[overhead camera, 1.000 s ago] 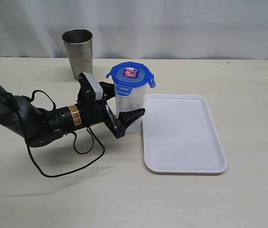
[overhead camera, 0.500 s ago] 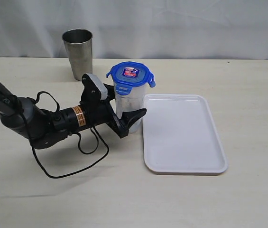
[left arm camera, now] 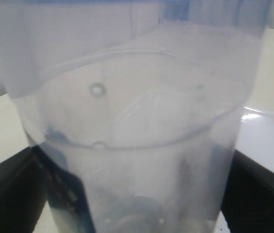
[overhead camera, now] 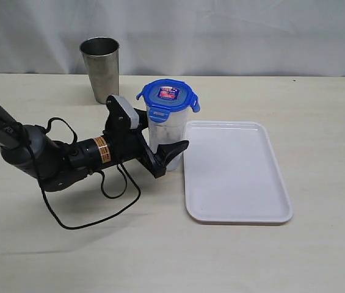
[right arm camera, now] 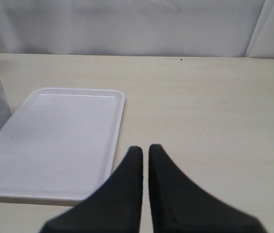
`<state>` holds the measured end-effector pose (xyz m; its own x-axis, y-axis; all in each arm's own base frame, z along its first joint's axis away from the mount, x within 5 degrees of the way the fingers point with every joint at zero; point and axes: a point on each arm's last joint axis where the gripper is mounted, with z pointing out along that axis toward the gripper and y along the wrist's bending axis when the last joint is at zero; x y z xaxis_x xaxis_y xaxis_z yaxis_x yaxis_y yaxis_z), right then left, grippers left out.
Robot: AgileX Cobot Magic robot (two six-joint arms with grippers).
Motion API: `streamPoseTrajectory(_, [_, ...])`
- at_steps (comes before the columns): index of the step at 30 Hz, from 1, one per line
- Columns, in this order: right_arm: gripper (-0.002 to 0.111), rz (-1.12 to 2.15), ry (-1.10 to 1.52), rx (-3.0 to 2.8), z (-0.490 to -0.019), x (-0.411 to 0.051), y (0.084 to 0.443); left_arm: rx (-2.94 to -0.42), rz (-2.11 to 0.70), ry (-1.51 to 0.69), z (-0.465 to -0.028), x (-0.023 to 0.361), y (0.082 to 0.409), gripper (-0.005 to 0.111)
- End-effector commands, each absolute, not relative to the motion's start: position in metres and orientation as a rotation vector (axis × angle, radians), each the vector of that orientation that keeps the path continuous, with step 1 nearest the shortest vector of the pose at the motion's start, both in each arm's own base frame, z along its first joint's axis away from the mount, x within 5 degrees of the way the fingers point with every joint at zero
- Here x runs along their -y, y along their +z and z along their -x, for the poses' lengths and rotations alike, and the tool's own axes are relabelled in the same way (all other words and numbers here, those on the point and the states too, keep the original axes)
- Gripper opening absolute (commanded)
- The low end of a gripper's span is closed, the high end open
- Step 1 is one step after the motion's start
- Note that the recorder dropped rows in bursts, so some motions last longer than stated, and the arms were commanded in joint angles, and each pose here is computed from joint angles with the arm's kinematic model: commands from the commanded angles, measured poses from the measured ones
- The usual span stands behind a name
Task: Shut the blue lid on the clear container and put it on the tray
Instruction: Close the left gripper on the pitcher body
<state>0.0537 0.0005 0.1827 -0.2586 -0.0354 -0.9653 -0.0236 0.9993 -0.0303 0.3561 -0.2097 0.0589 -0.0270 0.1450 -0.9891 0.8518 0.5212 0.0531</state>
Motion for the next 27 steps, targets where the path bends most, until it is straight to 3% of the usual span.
streamPoseTrajectory(1, [0.005,0.042,-0.010,-1.827,-0.0535,-0.0005,0.1822,-1.509,-0.891,-0.718,-0.3561,0.2120,0.0607,0.081])
streamPoseTrajectory(21, [0.005,0.042,-0.010,-1.827,-0.0535,-0.0005,0.1822,-1.509,-0.890,-0.717,-0.3563,0.2119,0.0608,0.080])
streamPoseTrajectory(27, [0.005,0.042,-0.010,-1.827,-0.0535,-0.0005,0.1822,-1.510,-0.895,-0.718,-0.3560,0.2120,0.0605,0.053])
